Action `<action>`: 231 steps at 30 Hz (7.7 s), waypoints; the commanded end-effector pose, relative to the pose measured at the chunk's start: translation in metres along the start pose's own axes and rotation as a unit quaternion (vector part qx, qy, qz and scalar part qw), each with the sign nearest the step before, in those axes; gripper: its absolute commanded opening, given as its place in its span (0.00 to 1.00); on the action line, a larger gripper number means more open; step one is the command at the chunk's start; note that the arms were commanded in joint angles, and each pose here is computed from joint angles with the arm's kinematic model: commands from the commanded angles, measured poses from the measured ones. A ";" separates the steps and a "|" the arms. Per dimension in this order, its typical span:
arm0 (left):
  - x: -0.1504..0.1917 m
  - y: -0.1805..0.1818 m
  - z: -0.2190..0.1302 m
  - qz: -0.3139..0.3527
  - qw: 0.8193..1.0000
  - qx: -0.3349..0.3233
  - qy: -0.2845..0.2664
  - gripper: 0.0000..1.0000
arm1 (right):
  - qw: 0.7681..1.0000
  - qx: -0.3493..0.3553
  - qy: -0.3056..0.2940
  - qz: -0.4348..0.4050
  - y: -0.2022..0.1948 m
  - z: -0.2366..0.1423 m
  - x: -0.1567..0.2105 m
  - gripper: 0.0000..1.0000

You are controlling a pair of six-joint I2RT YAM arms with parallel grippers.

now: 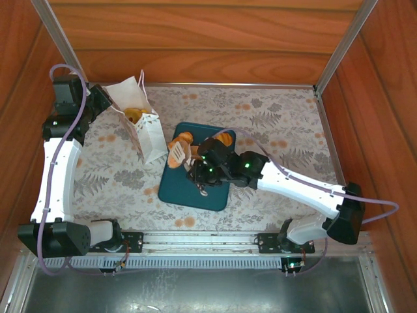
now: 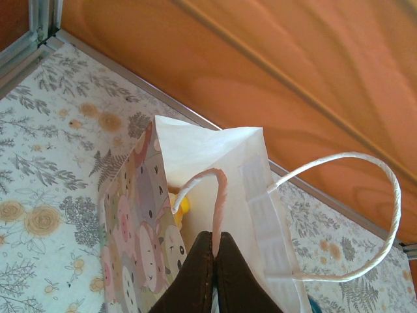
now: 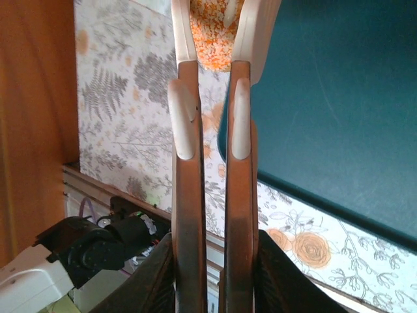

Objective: Place the fake bread into the paper bag

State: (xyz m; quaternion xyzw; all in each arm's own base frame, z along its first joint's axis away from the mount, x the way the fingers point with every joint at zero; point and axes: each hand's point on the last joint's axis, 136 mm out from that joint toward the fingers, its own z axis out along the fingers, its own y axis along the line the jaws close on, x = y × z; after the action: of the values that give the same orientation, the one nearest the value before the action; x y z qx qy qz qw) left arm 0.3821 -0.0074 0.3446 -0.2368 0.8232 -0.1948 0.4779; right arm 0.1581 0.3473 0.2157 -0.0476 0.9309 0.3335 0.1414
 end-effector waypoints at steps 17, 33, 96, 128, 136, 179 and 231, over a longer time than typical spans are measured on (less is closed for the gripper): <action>0.000 -0.004 -0.006 0.004 1.000 0.009 -0.009 0.00 | 0.925 -0.093 -0.212 -0.300 0.127 -0.112 -0.097 0.27; -0.002 -0.005 -0.007 0.003 1.000 0.009 -0.013 0.00 | 0.897 -0.026 -0.223 -0.381 0.157 -0.054 -0.137 0.28; -0.008 -0.010 -0.010 0.003 1.000 0.015 -0.018 0.00 | 0.946 0.098 -0.224 -0.212 0.022 -0.091 -0.148 0.44; -0.006 -0.009 -0.006 0.003 1.000 0.014 -0.013 0.00 | 0.979 0.166 -0.062 0.105 -0.139 -0.013 -0.125 0.50; -0.004 -0.008 -0.004 0.003 1.000 0.014 -0.010 0.00 | 0.978 0.174 -0.047 0.109 -0.146 0.001 -0.124 0.51; -0.003 -0.007 -0.005 0.000 1.000 0.012 -0.010 0.00 | 0.982 0.157 -0.047 0.095 -0.141 -0.007 -0.122 0.28; -0.006 -0.009 -0.011 -0.002 1.000 0.014 -0.019 0.00 | 0.938 -0.182 -0.131 -0.263 0.171 -0.059 -0.132 0.28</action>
State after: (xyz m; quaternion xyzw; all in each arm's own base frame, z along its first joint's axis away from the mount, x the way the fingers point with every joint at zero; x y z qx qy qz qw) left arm 0.3805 -0.0075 0.3472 -0.2379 0.8209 -0.1966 0.4804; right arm 0.2295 0.4346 0.3818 -0.2560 0.8076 0.4453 0.2897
